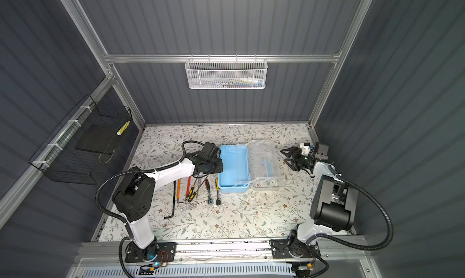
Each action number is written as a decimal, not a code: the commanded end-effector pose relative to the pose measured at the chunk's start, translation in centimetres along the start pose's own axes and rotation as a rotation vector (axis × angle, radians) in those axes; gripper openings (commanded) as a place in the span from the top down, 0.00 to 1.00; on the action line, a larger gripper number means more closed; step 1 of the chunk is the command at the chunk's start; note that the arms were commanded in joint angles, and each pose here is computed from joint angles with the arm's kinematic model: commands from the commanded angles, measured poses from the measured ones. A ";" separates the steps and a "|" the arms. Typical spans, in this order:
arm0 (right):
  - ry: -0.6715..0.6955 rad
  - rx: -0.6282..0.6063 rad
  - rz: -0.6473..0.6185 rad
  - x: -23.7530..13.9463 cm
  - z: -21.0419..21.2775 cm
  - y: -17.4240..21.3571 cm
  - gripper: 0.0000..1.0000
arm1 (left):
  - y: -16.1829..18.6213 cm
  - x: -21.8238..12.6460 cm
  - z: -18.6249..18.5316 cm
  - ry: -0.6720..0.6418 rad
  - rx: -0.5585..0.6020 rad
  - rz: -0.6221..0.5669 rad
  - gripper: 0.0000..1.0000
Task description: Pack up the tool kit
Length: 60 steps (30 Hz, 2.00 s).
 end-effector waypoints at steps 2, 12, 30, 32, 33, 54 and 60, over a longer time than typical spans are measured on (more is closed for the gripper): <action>0.170 -0.023 0.027 -1.5 -0.3 0.8 0.22 | 0.2 0.6 -0.6 0.049 -0.004 0.024 0.70; 0.286 -0.151 0.005 -2.6 2.5 1.9 0.20 | 1.0 1.6 -2.3 0.108 -0.006 0.057 0.69; 0.464 -0.368 -0.109 -5.6 8.2 1.1 0.15 | 1.8 0.7 -4.7 0.177 0.037 0.023 0.26; 0.467 -0.394 -0.116 -5.5 9.4 1.6 0.15 | 1.7 -0.4 -4.5 0.171 0.059 -0.002 0.16; 0.471 -0.405 -0.116 -5.4 9.8 1.8 0.15 | 1.7 -0.9 -4.3 0.168 0.065 -0.011 0.13; 0.458 -0.633 -0.095 -1.4 17.5 10.4 0.14 | 0.6 -10.4 4.8 -0.016 0.010 -0.261 0.00; 0.382 -0.758 -0.047 1.4 19.2 13.1 0.13 | 0.7 -12.0 8.3 -0.116 -0.011 -0.286 0.00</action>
Point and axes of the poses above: each gripper's point midway between its finger pads, its own x axis out along the fingers, its own z axis along the line the jaws close on, y = z × x, the point moved 7 cm from there along -x, back along the fingers, and after that the axes turned 14 degrees about -x, right-handed, at the moved point
